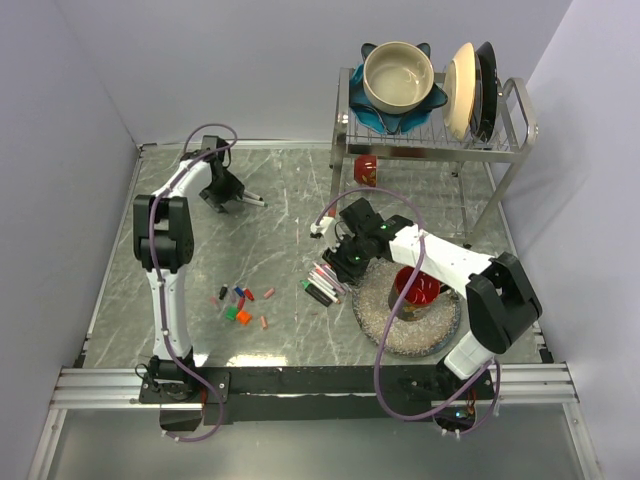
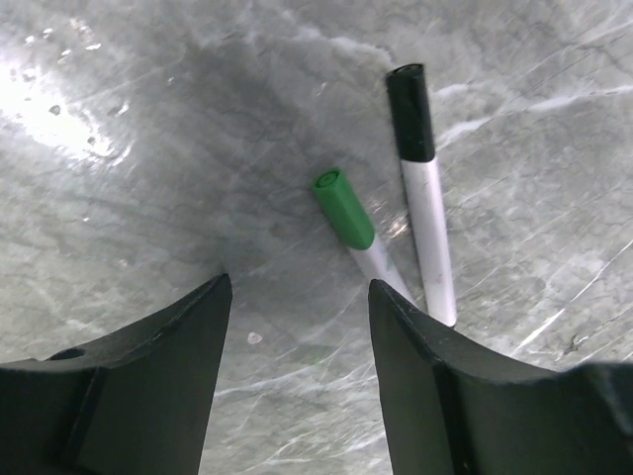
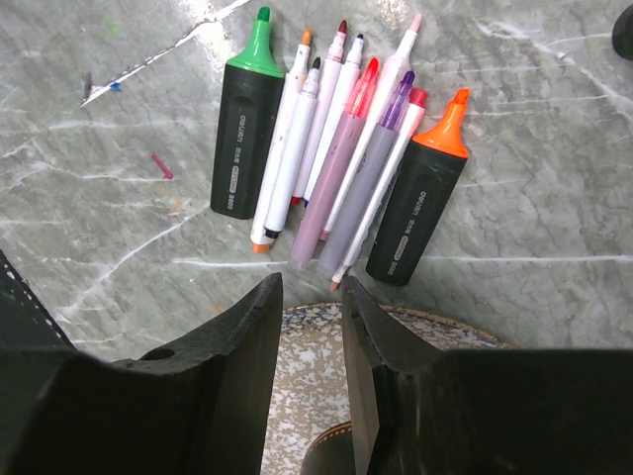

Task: Open the pen caps

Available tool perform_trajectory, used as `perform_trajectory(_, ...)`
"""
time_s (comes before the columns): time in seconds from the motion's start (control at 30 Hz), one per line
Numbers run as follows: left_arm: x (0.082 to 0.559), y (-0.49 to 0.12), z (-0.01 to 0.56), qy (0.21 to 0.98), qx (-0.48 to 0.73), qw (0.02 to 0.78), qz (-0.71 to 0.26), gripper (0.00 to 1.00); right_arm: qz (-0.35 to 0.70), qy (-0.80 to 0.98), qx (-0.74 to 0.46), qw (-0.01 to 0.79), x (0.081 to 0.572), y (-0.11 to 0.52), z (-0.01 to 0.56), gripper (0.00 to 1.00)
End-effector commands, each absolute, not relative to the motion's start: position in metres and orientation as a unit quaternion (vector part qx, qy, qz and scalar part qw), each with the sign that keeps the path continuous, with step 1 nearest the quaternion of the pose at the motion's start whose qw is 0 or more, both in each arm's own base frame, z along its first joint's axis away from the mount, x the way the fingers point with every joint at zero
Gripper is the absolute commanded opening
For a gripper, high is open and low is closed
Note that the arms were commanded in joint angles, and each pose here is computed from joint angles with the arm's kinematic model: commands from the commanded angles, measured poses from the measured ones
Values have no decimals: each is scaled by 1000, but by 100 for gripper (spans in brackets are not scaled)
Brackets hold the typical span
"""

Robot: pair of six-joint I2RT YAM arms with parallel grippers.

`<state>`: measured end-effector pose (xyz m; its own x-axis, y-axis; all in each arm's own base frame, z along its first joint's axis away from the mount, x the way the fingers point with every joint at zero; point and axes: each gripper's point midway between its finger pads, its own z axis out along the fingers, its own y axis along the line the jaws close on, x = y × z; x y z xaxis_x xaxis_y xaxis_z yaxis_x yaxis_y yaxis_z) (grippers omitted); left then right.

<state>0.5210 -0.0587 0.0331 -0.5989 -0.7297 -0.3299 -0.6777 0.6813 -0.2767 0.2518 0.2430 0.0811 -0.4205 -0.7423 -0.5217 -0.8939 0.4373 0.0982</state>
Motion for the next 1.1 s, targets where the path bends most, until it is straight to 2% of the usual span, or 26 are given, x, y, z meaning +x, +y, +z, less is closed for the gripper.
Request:
perform_trajectory(0.0, 536, -62, 40, 891, -388, 223, -74, 63, 184, 811, -507, 227, 262, 252, 97, 38)
perform_trajectory(0.23, 529, -54, 22, 893, -400, 203, -39, 63, 186, 811, -508, 223, 260, 253, 95, 38)
perform_trajectory(0.7, 541, -62, 22, 890, -400, 207, -69, 65, 187, 810, -510, 223, 260, 253, 96, 38)
perform_trajectory(1.07, 521, -37, -4, 904, -392, 170, 28, 65, 189, 807, -511, 230, 260, 253, 102, 38)
